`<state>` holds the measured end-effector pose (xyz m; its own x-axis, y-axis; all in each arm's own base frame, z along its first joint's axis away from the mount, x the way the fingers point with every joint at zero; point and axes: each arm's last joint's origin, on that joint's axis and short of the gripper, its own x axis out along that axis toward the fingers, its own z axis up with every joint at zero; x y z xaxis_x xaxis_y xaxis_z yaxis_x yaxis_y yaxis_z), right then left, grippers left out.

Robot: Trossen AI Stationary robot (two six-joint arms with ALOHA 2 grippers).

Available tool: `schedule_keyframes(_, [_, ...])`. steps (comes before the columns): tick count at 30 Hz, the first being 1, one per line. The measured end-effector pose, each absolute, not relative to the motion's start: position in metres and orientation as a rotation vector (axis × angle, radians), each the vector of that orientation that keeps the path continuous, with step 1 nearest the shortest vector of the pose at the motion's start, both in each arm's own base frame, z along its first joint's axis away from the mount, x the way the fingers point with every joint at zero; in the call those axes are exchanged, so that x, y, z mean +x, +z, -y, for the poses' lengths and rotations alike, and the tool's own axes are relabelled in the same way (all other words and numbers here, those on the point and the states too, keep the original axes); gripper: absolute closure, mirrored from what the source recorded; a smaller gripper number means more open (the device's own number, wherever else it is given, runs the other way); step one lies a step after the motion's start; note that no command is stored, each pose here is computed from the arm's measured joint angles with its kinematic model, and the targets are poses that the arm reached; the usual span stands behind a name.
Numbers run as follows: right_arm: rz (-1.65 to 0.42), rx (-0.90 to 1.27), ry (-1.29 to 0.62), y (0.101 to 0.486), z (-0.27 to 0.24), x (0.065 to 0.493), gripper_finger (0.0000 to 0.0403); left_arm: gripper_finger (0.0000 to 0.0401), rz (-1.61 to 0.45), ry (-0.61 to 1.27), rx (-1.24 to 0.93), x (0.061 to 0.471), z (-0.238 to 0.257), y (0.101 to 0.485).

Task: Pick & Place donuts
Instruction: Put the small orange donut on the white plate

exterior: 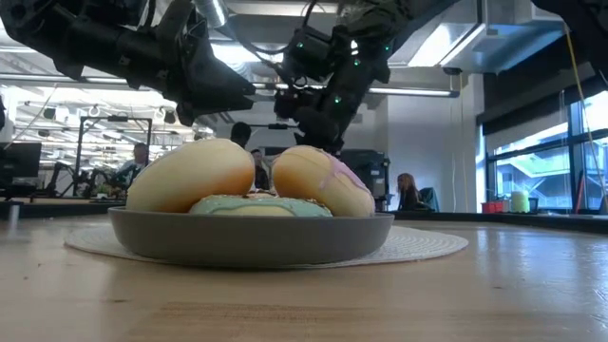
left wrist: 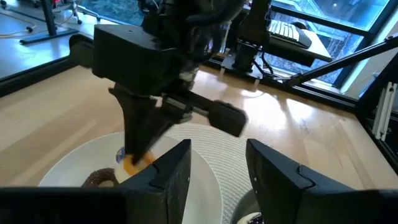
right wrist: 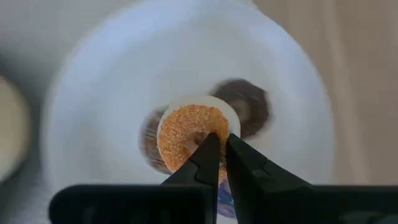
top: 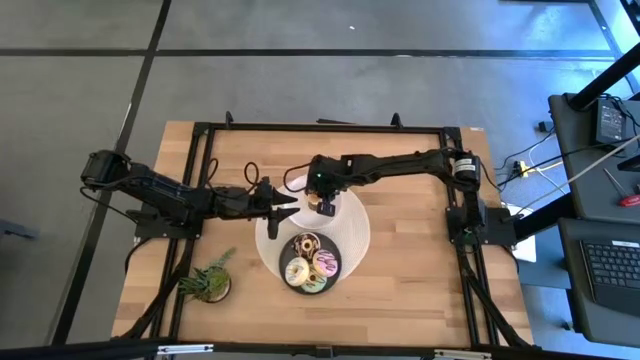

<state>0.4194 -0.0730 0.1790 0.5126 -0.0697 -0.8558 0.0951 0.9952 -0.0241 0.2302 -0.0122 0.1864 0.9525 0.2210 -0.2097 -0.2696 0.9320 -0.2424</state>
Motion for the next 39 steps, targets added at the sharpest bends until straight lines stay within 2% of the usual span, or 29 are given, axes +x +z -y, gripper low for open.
schedule_keyframes(3, [-1.044,0.011,-0.174,0.1784,0.075,0.4181,0.0374,0.0249,-0.181,0.253,-0.273,0.2302,0.0122,0.1864])
schedule_keyframes(31, [-1.053,0.042,-0.178,0.1773,0.0749,0.417,0.0374,0.0249,-0.18,0.253,-0.283,0.2302,0.0122,0.1863])
schedule_keyframes(39, [-1.061,0.019,-0.164,0.177,0.0748,0.4165,0.0334,0.0253,-0.18,0.253,-0.282,0.2302,0.0122,0.1863])
